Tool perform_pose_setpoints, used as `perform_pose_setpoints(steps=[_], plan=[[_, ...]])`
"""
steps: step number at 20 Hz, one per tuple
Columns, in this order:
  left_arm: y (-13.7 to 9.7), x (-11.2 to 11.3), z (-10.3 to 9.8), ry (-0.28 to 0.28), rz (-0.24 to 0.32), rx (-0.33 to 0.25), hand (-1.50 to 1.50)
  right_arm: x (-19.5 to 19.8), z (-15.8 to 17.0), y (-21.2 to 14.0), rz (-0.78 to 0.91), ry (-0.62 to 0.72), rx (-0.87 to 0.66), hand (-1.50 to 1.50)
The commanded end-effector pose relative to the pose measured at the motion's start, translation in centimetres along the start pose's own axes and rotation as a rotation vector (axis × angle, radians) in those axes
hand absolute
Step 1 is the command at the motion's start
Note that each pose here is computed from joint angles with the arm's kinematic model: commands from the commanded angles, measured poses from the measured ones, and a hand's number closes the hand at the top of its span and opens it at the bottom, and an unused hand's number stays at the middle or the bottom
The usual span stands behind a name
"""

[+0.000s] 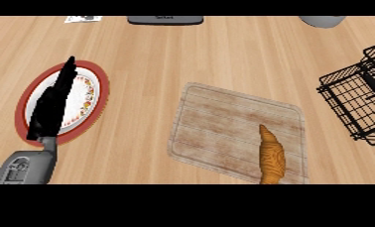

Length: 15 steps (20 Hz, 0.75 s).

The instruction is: Pick the lemon from the cutting board and place it in the tiered basket

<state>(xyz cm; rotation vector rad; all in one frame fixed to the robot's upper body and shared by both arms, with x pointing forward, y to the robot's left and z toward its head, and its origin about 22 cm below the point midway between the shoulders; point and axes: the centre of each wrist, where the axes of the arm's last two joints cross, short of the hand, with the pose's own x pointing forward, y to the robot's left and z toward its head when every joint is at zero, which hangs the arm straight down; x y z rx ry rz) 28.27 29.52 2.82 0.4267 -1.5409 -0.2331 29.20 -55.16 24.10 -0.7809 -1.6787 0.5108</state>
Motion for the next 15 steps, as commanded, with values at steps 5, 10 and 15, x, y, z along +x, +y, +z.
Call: perform_pose_setpoints(steps=[5,10,15], plan=[[0.2,1.0,-0.9,-0.011,0.007,-0.007,0.00,-2.8,6.1,-7.5,-0.123,0.175,-0.026,-1.50],[1.2,-0.3,1.0,0.006,-0.002,0.011,0.00,-4.8,10.7,-9.3,-0.154,0.171,0.000,-1.50],[0.4,1.6,-0.7,-0.005,0.001,0.017,0.00,-5.0,12.0,-10.2,-0.214,0.142,-0.007,-1.50]])
